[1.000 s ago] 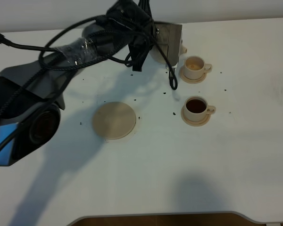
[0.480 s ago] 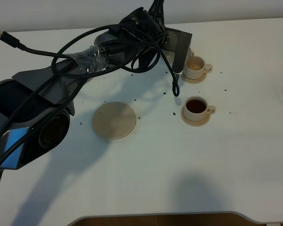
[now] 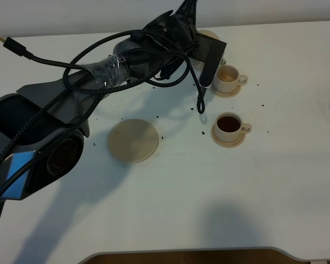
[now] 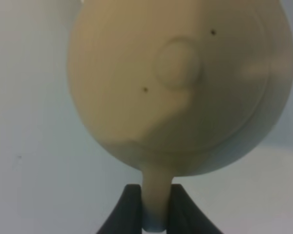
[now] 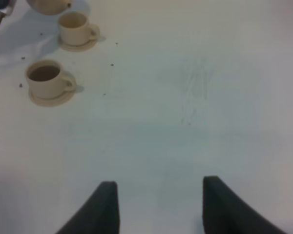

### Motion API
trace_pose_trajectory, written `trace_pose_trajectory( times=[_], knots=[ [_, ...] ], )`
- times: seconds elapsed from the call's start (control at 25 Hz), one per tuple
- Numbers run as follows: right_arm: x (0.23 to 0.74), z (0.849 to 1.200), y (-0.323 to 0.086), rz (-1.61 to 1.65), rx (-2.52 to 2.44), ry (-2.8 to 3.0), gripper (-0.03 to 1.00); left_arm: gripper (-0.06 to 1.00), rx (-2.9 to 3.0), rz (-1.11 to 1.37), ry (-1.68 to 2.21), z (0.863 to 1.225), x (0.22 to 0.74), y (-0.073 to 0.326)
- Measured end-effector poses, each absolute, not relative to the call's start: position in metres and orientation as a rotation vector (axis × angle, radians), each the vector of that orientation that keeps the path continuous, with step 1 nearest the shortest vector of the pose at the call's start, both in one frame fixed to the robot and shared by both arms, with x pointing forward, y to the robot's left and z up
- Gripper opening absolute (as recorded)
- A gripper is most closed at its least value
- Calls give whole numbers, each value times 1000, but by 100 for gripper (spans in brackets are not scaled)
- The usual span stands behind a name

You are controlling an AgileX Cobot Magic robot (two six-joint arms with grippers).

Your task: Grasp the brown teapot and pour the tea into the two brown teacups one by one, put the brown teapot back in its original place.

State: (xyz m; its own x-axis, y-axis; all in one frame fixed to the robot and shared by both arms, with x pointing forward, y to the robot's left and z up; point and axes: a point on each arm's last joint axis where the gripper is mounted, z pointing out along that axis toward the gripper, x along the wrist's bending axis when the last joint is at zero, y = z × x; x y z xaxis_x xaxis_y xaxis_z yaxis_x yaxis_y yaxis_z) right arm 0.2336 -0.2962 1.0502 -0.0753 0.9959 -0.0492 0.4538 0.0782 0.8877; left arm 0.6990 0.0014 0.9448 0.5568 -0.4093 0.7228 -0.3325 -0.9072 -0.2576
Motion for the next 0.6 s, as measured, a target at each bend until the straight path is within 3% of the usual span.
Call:
trace_pose_trajectory(
  times=[0.6],
  knots=[
    [234, 1050, -296, 943, 1466, 1629, 42, 11, -2576, -1295, 845, 947, 700, -2]
  ],
)
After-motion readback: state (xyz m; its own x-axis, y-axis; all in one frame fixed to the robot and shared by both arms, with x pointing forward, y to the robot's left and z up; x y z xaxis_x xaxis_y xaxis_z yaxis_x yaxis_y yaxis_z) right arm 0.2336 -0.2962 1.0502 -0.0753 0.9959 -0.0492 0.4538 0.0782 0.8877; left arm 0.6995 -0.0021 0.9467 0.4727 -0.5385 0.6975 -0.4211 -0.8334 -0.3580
